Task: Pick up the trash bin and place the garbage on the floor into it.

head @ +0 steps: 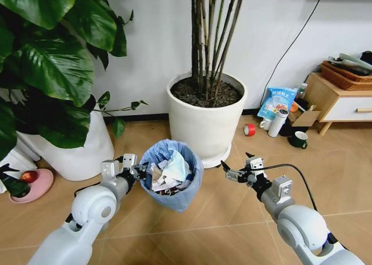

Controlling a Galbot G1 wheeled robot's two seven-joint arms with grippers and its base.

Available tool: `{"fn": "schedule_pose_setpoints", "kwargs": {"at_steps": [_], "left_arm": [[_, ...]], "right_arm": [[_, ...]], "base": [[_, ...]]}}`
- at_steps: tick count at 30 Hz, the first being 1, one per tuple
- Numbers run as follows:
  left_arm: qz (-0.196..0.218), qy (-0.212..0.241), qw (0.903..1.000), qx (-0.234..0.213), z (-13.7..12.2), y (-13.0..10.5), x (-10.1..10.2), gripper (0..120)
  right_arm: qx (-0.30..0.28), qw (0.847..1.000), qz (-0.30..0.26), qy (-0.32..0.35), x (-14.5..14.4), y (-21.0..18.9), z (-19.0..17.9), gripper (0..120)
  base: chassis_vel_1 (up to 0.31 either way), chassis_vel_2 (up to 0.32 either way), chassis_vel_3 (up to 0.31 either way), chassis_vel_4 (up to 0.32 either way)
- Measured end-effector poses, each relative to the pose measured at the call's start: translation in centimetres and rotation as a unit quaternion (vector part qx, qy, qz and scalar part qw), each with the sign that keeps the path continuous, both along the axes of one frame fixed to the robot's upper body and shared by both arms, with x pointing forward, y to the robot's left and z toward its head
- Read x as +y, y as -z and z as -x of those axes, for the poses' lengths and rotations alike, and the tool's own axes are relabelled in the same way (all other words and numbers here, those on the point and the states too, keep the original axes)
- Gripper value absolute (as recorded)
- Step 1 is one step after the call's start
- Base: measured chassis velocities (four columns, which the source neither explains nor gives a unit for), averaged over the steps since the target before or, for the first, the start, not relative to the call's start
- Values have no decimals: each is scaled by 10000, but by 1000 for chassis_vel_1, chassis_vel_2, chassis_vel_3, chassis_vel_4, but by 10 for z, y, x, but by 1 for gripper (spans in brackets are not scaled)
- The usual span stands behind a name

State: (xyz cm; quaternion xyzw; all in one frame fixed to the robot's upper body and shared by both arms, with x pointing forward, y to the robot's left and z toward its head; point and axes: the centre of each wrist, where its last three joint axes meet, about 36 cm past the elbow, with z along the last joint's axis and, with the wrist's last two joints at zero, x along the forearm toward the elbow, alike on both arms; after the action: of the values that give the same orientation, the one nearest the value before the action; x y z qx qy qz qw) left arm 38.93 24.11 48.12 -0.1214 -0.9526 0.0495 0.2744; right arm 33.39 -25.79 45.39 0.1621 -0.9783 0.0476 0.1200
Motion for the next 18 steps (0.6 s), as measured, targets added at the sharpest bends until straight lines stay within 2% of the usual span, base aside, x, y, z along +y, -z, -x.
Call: {"fn": "schedule_pose_setpoints", "kwargs": {"at_steps": [18], "left_arm": [[-4, -8, 10000, 16, 0, 1, 0, 0]], "right_arm": [[125, 9999, 3, 33, 1, 3, -1, 100]], "base": [[160, 159, -155, -160]]}}
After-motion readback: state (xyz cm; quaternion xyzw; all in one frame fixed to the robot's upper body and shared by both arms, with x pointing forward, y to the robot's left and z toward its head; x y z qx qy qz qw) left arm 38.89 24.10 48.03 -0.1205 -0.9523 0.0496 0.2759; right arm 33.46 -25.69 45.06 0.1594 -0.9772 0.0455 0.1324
